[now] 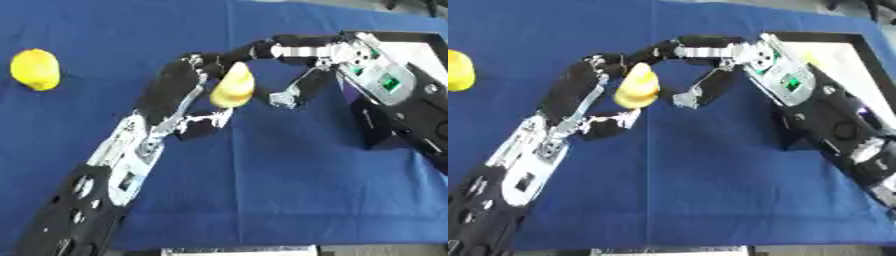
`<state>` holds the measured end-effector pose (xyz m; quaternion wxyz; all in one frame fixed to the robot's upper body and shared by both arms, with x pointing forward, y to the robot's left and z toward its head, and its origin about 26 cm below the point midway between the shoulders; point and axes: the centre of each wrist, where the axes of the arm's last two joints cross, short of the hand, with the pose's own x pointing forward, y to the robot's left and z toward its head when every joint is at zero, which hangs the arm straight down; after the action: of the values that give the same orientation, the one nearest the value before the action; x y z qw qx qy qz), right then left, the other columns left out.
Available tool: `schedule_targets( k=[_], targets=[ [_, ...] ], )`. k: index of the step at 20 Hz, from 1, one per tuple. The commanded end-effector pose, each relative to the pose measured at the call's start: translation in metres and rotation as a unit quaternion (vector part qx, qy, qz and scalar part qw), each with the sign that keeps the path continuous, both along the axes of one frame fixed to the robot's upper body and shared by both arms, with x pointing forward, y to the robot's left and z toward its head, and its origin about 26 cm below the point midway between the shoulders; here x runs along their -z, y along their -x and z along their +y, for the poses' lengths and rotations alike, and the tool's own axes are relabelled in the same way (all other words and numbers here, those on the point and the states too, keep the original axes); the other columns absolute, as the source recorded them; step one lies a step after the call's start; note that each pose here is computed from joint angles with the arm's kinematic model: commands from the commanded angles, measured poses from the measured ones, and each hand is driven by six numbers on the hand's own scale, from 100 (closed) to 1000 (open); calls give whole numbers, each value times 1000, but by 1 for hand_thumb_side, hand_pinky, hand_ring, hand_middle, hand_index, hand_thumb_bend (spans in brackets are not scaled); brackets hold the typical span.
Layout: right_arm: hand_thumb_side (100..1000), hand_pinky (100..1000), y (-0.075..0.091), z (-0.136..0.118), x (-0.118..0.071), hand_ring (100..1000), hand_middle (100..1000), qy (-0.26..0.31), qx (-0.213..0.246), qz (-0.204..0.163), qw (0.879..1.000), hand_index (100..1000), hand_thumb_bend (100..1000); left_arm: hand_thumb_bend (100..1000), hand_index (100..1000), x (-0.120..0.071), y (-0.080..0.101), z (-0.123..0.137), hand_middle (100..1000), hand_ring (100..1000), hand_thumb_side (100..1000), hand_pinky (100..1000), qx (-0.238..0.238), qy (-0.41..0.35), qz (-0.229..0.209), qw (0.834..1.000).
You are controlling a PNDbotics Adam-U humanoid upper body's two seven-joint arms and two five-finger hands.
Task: Pick up the objects with one hand, pass them to the other hand, and then place them into the box on the other side of the table.
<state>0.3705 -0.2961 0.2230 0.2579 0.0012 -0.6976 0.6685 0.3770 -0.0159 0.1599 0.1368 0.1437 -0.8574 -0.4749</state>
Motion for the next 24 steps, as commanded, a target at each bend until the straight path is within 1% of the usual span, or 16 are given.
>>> schedule_targets(
  k=[1, 4, 7, 11, 13, 14, 17, 20, 24],
  targets=[
    [471, 953, 3, -4, -10, 1000, 862, 114, -108, -63, 986, 1000, 100, 100, 558, -11, 2, -6, 501, 571, 138, 730, 5, 18, -11, 1000],
    [496, 952, 2, -5, -7, 1000, 855, 121, -109, -66, 985, 1000, 100, 100, 557, -12, 2, -5, 500, 570, 143, 730, 4, 27, -10, 1000],
    [472, 949, 1, -6, -5, 1000, 844, 120, -109, -66, 985, 991, 100, 100, 558, -13, 2, -6, 499, 570, 144, 730, 4, 31, -10, 999],
    [447, 940, 0, -7, -6, 1000, 796, 113, -108, -64, 986, 947, 100, 100, 558, -14, 2, -5, 499, 569, 150, 730, 1, 35, -8, 999],
    [470, 931, 0, -7, -7, 1000, 763, 107, -107, -63, 987, 917, 100, 100, 558, -14, 2, -5, 498, 568, 152, 730, 0, 37, -7, 999],
    [472, 921, 0, -7, -8, 1000, 727, 103, -106, -61, 987, 889, 100, 100, 558, -14, 2, -5, 498, 568, 153, 731, 0, 38, -7, 999],
    [437, 912, 1, -6, -9, 1000, 704, 92, -108, -57, 988, 873, 100, 100, 558, -14, 2, -5, 498, 568, 151, 731, -1, 37, -5, 999],
    [414, 909, 1, -4, -11, 1000, 706, 78, -108, -47, 990, 879, 100, 100, 558, -12, 3, -7, 497, 567, 157, 732, 0, 37, -2, 999],
    [467, 911, 3, 0, -12, 1000, 707, 68, -106, -30, 992, 889, 100, 100, 558, -11, 3, -7, 497, 566, 163, 731, 2, 38, 0, 999]
  ],
)
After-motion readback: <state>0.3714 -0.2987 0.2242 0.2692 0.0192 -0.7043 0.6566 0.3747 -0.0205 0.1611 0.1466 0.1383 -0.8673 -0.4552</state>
